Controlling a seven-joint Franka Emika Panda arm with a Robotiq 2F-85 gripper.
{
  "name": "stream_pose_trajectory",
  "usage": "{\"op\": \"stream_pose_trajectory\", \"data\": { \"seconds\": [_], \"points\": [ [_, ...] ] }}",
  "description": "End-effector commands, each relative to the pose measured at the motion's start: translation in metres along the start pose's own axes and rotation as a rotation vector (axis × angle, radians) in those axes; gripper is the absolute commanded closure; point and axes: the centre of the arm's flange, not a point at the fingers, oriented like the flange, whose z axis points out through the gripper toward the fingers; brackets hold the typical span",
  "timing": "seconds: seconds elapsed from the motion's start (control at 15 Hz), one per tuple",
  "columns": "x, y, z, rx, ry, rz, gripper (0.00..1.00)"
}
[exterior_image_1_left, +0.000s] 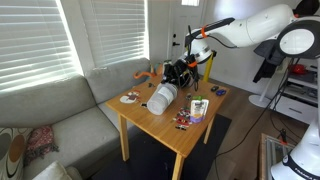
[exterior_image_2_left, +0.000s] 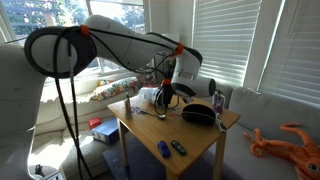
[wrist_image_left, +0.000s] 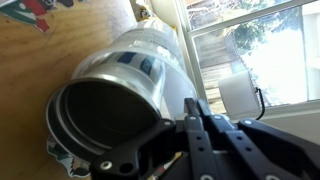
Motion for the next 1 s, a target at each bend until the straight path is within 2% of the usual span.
{"op": "stream_pose_trajectory", "data": {
  "seconds": [0.0, 0.13, 0.2, 0.27, 0.53, 0.93],
  "points": [
    [0.005, -0.003, 0.002, -0.053, -0.006, -0.003, 0.99],
    [0.004, -0.003, 0.002, -0.063, -0.007, -0.006, 0.98],
    [0.004, -0.003, 0.002, -0.065, -0.007, -0.008, 0.78],
    [0.004, -0.004, 0.002, -0.068, -0.007, -0.011, 0.7],
    [0.005, -0.015, 0.0, -0.056, 0.004, -0.042, 0.46],
    [0.003, -0.033, -0.01, -0.043, 0.024, -0.084, 0.03]
  ]
}}
